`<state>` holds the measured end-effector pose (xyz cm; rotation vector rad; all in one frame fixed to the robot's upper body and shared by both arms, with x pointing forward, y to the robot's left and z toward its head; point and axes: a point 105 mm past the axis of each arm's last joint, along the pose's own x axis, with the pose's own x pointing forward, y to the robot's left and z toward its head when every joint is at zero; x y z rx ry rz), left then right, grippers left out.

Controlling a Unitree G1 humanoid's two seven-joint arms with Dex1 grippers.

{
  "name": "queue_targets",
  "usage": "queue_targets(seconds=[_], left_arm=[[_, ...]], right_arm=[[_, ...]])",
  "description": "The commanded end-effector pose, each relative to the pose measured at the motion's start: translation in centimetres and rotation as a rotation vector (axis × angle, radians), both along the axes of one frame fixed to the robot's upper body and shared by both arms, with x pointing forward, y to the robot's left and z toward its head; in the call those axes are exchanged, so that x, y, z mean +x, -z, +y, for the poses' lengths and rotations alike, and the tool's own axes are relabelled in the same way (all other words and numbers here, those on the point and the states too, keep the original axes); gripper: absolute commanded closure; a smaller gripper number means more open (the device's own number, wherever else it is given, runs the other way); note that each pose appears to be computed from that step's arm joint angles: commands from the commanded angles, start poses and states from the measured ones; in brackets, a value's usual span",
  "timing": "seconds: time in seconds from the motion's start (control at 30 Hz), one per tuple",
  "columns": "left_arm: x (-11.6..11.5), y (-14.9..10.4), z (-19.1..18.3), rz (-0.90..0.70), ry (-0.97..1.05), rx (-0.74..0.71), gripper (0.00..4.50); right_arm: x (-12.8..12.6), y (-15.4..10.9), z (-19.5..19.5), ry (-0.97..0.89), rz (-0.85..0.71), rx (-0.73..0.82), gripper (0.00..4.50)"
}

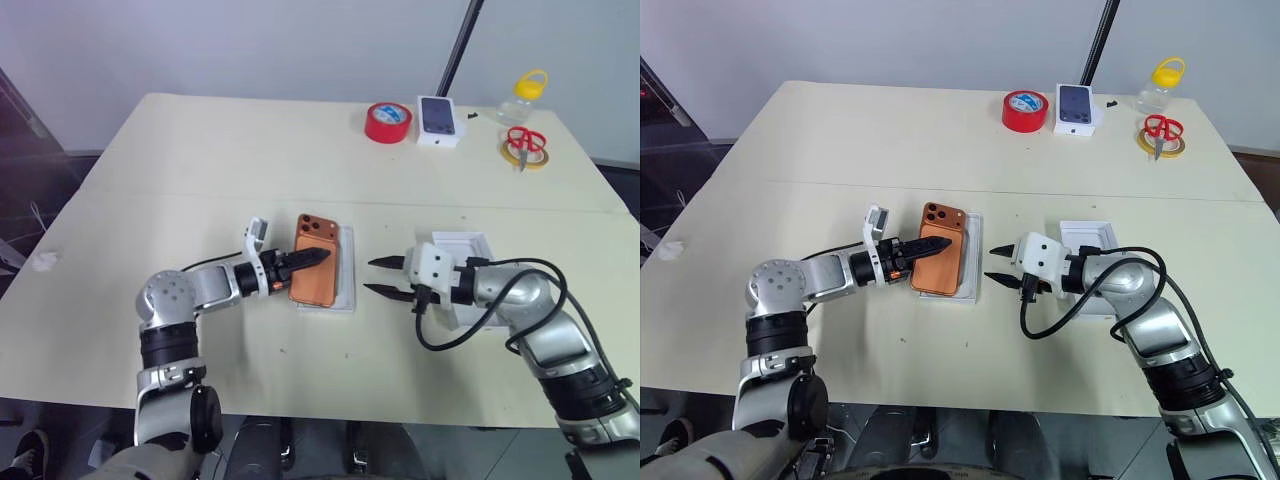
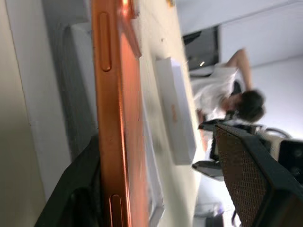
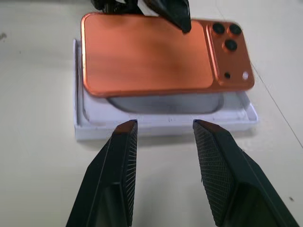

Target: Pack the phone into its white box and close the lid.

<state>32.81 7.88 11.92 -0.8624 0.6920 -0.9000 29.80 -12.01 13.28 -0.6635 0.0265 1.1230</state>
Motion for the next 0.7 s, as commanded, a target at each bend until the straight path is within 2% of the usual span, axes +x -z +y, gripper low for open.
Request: queue_targets(seconds=[0.03, 0.17, 0.27, 0.4, 0.7], left_arm=[[0.3, -0.3, 0.2, 0.021, -0.002, 0.032, 1.33], [-0.3, -0.9, -0.8, 0.035, 0.064, 0.05, 1.33], [-0.4, -0.9, -1.0, 0.01, 0.071, 0.138, 1.33], [-1.2, -1.3, -0.8, -0.016, 0.111, 0.127, 1.33], [0.0, -3.0, 1.4, -0.086, 0.052, 0.202, 1.33]], right_arm=[[0.2, -0.8, 0.3, -0.007, -0.041, 0.013, 2.55], [0.3, -0.6, 0.6, -0.012, -0.043, 0.014, 2.55], [0.2, -0.5, 1.1, -0.02, -0.043, 0.027, 2.55], [0.2, -0.4, 0.9, -0.016, -0.043, 0.024, 2.55], [0.2, -0.1, 1.0, -0.007, -0.042, 0.023, 2.55]])
